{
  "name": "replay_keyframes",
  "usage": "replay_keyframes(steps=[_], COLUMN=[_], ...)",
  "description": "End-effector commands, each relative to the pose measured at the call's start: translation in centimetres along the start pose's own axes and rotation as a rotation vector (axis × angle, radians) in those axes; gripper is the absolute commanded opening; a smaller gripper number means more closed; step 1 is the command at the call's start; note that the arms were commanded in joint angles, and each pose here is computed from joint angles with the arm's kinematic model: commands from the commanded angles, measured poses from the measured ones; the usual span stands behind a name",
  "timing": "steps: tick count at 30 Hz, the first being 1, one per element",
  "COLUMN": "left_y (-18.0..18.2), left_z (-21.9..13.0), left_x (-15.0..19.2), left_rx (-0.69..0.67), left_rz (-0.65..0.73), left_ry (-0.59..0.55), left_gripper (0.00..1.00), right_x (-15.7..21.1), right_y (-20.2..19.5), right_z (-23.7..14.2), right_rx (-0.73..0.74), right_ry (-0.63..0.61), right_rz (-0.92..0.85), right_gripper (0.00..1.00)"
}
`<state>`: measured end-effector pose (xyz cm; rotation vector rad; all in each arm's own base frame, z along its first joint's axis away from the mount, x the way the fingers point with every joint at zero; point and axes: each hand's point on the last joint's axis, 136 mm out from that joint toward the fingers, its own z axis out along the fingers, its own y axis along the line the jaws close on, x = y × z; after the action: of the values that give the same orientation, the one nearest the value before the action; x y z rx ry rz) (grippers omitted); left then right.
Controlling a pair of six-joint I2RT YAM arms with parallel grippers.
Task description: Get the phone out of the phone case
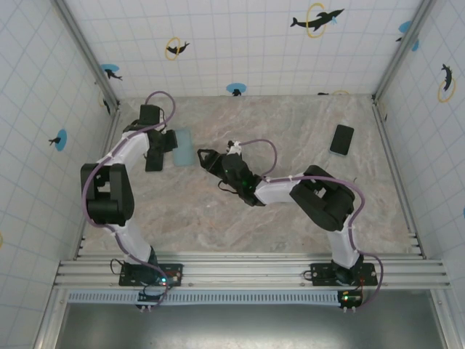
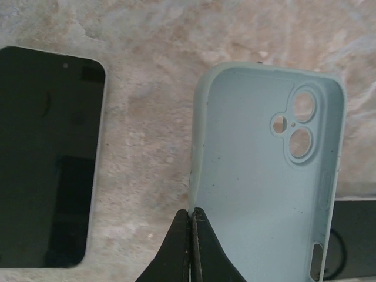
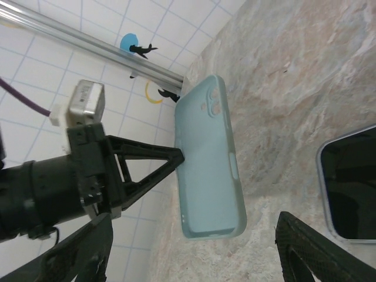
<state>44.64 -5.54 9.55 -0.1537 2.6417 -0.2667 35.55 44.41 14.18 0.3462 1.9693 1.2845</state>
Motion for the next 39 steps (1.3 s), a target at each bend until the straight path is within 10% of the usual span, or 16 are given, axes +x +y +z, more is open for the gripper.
replay_keyframes(steps=[1,23,39], left_y=[2.1,5.2,5.1], left_z=[0.6,5.1,5.3], left_x=[-0.7,-0.3,-0.5], left_rx=[-0.076,-0.155,-0.145], left_rz=[0.11,0.083,0.099], left_ry=[0.028,0.105,0.112], left_gripper=[0.0,0.01,0.23], right_x=[-1.4,-2.2,-2.8], right_y=[1.4,0.5,0.9], right_z=[-1.1,-1.7,-1.8], right_rx=[-0.029,-0.03,-0.034], right_ry=[-0.017,-0.009,-0.017], right_rz=[-0.025,-0.026,-0.072], right_gripper=[0.75,0.78,0.79])
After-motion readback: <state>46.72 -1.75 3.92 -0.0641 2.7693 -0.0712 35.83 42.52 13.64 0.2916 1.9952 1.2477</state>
